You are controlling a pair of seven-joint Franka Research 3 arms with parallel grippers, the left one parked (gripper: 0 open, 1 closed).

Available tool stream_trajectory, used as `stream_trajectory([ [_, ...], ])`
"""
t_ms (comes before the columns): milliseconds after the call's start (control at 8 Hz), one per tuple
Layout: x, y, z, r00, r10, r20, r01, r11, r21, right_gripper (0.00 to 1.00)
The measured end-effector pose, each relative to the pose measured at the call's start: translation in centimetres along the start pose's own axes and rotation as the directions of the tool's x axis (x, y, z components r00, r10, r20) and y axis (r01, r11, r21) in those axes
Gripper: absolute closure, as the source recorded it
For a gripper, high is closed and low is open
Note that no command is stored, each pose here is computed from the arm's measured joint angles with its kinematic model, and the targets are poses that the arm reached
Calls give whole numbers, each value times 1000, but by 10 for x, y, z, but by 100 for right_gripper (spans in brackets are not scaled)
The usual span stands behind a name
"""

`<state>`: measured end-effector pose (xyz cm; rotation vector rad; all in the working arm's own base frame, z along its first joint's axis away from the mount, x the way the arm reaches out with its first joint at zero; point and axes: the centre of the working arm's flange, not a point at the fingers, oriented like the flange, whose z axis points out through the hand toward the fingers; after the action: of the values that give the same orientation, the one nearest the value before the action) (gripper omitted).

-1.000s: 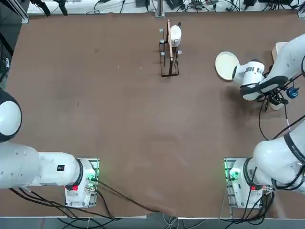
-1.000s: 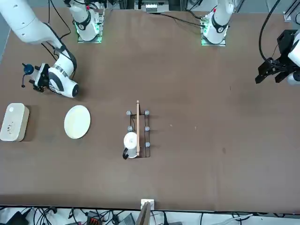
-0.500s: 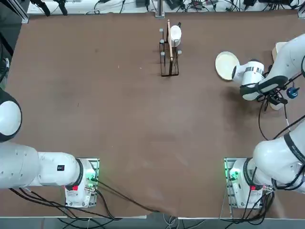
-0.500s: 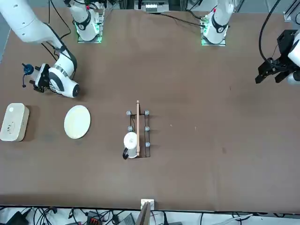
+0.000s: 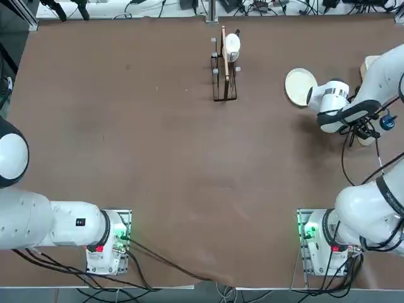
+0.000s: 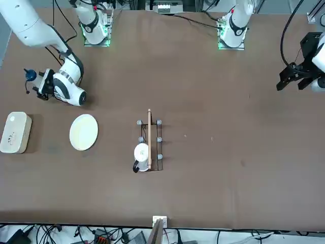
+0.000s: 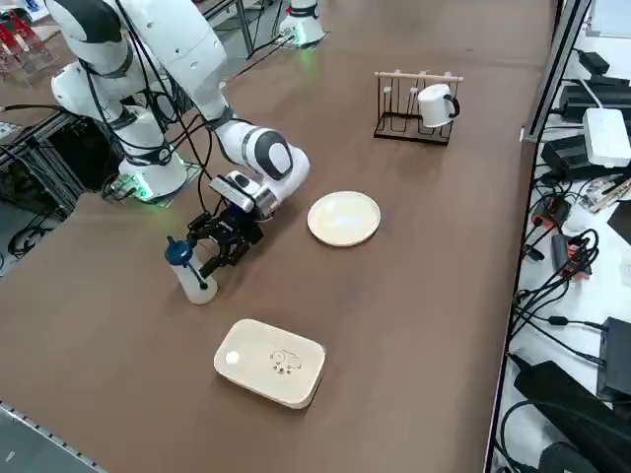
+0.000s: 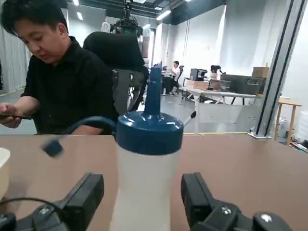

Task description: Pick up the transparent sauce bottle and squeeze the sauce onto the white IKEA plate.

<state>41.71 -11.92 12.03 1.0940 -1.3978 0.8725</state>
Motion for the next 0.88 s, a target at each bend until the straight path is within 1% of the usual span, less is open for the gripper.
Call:
stream_trajectory([
  [250, 0, 4, -7, 1000, -6, 0, 6, 1000, -16, 2],
  [625, 3, 3, -36, 1000, -13, 19, 13, 1000, 13, 1],
  [750, 9, -2, -55, 999, -9, 45, 8, 1000, 16, 1],
  [875, 19, -12, -80, 996, 8, 87, -10, 1000, 19, 1],
])
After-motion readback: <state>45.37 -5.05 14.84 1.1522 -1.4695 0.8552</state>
